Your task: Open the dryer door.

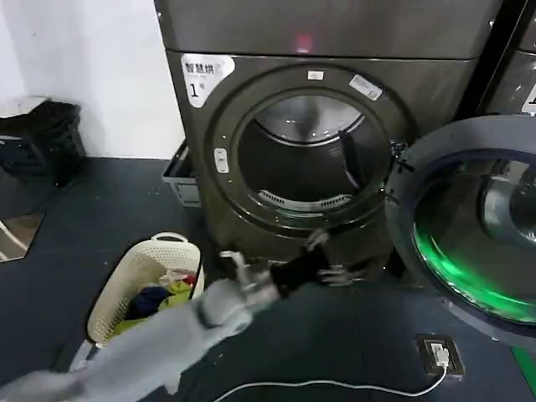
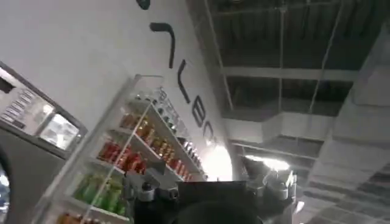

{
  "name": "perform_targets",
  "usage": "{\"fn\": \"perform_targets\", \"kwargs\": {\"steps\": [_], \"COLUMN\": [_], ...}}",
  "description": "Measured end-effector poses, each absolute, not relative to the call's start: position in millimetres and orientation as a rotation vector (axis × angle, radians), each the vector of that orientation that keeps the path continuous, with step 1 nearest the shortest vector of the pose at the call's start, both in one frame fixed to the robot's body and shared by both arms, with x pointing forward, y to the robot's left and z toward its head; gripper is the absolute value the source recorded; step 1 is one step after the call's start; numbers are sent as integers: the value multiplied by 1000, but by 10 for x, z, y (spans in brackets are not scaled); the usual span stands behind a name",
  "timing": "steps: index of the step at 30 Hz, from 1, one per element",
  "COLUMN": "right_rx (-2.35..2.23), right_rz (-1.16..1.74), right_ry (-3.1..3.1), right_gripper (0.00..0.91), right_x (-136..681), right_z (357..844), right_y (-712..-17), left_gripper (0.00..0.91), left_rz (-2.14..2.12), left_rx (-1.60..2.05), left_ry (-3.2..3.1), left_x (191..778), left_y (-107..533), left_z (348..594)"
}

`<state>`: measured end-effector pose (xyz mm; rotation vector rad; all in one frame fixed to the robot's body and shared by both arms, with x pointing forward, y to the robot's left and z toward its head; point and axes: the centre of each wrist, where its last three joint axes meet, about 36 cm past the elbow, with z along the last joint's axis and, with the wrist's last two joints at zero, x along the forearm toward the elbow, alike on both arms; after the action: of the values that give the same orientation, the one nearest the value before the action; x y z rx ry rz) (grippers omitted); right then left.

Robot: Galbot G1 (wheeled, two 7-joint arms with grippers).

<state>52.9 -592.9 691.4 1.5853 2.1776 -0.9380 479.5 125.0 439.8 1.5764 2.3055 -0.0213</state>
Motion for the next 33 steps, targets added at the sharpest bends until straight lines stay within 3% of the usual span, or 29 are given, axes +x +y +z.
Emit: {"fn": "perform_targets", "kwargs": {"steps": [13,22,33], "right_rx": [1603,1586,1587], "right_rz": [-912,-901,-891], "right_ry": [2154,2150,2155], "right_gripper": [907,907,907], "right_x": [541,585,595], "right_z": [6912,6939,6927], "right_y": [-6020,-6033,-6034], "left_gripper": [907,907,907], "left_rz": [431,732,1275], "left_rx": [1631,1669,1758], "left_ry": [2663,2763,2801], "left_x": [4462,4282,4099], "left_y": [2720,3418,4018], "left_z": [4414,4838,5172]}}
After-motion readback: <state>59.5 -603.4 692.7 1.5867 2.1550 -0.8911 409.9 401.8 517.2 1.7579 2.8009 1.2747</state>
